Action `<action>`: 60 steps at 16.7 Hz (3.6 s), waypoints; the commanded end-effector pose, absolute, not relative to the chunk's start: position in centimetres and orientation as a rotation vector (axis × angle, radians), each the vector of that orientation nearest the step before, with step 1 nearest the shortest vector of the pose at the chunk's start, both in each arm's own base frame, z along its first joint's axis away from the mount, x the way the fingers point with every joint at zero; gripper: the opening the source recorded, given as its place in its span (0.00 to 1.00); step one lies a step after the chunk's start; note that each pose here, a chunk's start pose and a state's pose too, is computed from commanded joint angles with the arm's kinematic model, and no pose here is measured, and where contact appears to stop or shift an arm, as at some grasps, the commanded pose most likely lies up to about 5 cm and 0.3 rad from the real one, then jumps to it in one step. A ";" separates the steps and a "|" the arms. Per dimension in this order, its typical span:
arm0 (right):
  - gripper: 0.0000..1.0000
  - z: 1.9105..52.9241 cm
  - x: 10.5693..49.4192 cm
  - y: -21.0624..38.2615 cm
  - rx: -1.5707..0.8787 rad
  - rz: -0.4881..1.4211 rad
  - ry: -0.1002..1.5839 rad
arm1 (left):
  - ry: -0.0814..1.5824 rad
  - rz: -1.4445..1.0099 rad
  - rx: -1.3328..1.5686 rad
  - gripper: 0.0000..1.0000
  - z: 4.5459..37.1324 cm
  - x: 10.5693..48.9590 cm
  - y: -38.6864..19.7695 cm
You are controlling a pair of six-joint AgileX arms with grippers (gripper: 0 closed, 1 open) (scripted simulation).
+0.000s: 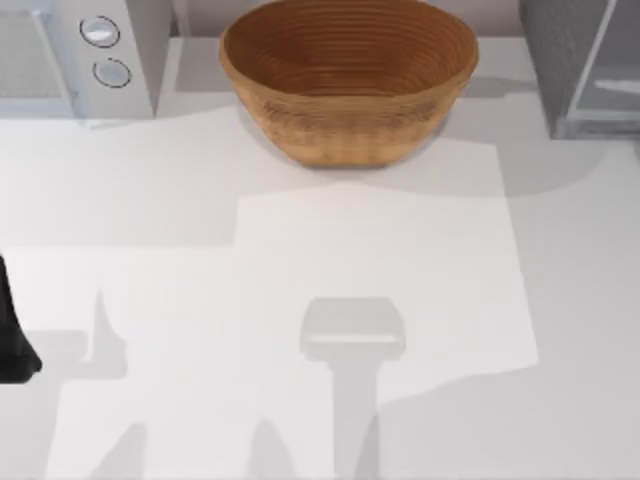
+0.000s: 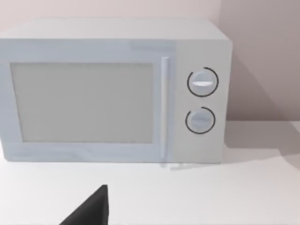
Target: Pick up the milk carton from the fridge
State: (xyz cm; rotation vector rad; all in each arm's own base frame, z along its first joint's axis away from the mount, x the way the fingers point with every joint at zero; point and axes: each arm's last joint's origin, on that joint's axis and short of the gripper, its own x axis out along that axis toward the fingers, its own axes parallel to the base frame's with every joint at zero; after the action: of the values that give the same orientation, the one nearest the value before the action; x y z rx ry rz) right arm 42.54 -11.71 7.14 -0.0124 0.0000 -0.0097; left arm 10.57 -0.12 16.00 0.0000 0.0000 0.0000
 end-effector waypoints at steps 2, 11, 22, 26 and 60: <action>1.00 7.3 42.4 -11.9 -0.013 -0.013 -0.003 | 0.000 0.000 0.000 1.00 16.0 10.6 -0.1; 1.00 7.2 48.0 -11.9 -0.013 -0.010 -0.004 | 0.000 0.000 0.000 1.00 16.0 10.6 -0.1; 0.55 7.1 48.5 -11.8 -0.012 -0.010 0.000 | 0.000 0.000 0.000 1.00 16.0 10.6 -0.1; 0.25 7.1 48.5 -11.8 -0.012 -0.010 0.000 | 0.000 0.000 0.000 1.00 16.0 10.6 -0.1; 0.00 11.2 40.9 -11.6 -0.006 -0.006 0.034 | 0.000 0.000 0.000 1.00 16.0 10.6 -0.1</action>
State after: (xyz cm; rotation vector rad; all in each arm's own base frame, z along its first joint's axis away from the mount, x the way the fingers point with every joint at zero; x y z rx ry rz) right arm 40.88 -11.63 11.21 -0.0055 0.0337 -0.0061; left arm 10.57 -0.12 16.00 0.0000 0.0000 0.0000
